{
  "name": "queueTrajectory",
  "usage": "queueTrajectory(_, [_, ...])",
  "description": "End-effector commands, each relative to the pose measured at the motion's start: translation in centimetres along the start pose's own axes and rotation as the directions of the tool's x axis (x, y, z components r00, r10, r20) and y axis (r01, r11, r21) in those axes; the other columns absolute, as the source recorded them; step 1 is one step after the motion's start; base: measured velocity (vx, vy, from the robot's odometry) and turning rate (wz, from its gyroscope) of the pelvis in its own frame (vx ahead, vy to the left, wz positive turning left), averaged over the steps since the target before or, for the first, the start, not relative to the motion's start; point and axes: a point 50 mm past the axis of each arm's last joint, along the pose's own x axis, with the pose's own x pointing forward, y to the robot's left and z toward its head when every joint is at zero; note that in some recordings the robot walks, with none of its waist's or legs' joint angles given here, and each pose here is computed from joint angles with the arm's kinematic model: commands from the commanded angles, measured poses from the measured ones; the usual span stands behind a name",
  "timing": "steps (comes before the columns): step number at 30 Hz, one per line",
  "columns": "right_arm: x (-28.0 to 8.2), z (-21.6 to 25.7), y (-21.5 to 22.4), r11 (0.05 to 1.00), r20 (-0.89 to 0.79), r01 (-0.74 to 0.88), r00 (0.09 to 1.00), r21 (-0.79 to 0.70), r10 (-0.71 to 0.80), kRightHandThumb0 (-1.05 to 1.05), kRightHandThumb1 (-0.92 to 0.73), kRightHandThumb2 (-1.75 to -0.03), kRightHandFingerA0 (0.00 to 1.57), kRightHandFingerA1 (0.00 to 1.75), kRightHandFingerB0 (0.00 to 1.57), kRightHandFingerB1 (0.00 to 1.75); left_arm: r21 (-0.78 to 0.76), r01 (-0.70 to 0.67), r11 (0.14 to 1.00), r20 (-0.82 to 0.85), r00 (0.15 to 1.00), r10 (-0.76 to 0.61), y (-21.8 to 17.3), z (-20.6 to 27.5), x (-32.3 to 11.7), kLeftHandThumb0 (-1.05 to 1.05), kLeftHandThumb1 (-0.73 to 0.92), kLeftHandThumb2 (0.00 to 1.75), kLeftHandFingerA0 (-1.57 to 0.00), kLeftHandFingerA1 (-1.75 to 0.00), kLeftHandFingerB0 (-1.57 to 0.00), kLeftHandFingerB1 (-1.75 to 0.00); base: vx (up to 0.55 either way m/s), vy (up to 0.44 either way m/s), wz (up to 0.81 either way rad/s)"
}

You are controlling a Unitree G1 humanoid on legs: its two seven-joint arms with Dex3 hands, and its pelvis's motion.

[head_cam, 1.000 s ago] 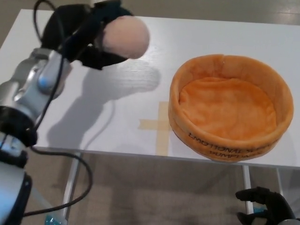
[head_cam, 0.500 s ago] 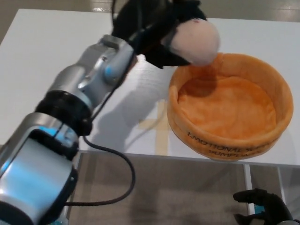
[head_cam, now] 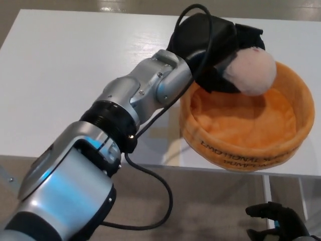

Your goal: Use the left hand to pick up the pink round toy on the left and place it inside the orange plate on the desk.

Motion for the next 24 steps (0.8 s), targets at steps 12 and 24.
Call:
queueTrajectory(12, [0.0,-0.2,0.5,1.0,-0.022,-0.01,1.0,0.014,0.011,-0.13,-0.59,-0.57,0.6,0.89,0.52,0.74,-0.014,0.41,0.912,-0.171,0.898,-0.406,-1.8,-1.2,0.0,-1.01,0.55,0.66,0.0,0.0,0.0,-0.04,0.0,0.0,0.0])
queueTrajectory(24, [0.1,0.1,0.5,1.0,-0.015,-0.009,1.0,0.009,0.01,-0.13,-0.59,-0.57,0.58,0.87,0.5,0.73,-0.086,0.378,0.922,-0.173,0.905,-0.388,-0.5,-1.6,0.1,-1.02,0.66,1.05,0.0,0.0,0.0,0.0,0.0,0.0,0.0])
